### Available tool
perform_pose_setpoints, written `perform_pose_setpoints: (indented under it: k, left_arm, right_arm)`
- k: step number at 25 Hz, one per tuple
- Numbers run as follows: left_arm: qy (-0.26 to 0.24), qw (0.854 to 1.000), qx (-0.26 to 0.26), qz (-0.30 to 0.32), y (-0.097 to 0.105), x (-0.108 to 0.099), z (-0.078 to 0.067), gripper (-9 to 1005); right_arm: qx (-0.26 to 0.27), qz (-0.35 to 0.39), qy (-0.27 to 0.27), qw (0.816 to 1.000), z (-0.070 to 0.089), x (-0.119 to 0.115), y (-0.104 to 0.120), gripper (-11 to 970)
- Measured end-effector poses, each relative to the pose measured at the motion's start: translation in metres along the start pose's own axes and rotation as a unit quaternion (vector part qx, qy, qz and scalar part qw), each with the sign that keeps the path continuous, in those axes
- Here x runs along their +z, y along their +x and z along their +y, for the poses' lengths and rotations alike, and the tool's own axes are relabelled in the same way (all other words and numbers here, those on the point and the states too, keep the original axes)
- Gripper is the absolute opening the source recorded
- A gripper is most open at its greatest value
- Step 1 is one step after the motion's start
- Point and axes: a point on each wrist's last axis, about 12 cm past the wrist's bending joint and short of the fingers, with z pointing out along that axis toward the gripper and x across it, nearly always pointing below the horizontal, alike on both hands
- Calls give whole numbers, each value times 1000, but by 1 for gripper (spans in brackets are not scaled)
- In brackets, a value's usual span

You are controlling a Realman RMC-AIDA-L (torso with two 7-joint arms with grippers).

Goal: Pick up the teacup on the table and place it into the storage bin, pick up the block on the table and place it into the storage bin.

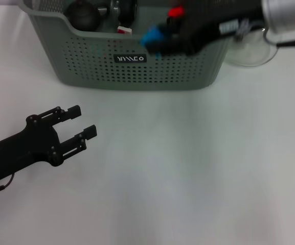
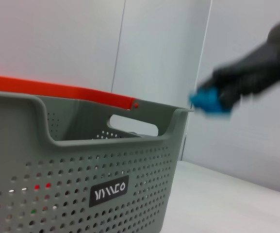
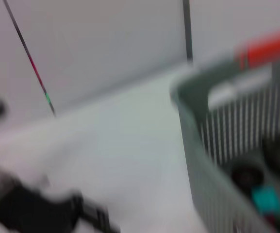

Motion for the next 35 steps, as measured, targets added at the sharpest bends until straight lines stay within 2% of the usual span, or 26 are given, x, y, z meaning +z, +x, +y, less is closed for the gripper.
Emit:
perform_pose_setpoints:
  k: [4,7,10,15,19,23,32,35]
  left_arm:
    - [0,1000,0,0,0,0,0,642]
    - [1,1000,0,0,-1,1,0,642]
    - [2,1000,2,-1,-2,2,1,642]
    - [3,1000,1,-1,-2,2,1,643]
    - [3,1000,2,-1,-2,3,1,643]
    - [3,1000,2,-1,-2,3,1,643]
    - [1,1000,2,0,-2,3,2,643]
    - [1,1000,2,1,-2,3,2,643]
  right_arm:
    - [-12,-54,3,998,0,-5,-22,489]
    - [-26,-71,37,996,-6,5,-40,499]
    - [-26,-55,80,995,-16,29,-51,508]
    - [2,12,146,989,-42,71,-63,525]
    - [22,62,185,981,-59,99,-67,538]
    - [30,93,215,972,-68,112,-62,551]
    - [19,103,215,971,-69,114,-52,581]
    - [12,75,203,976,-67,109,-53,591]
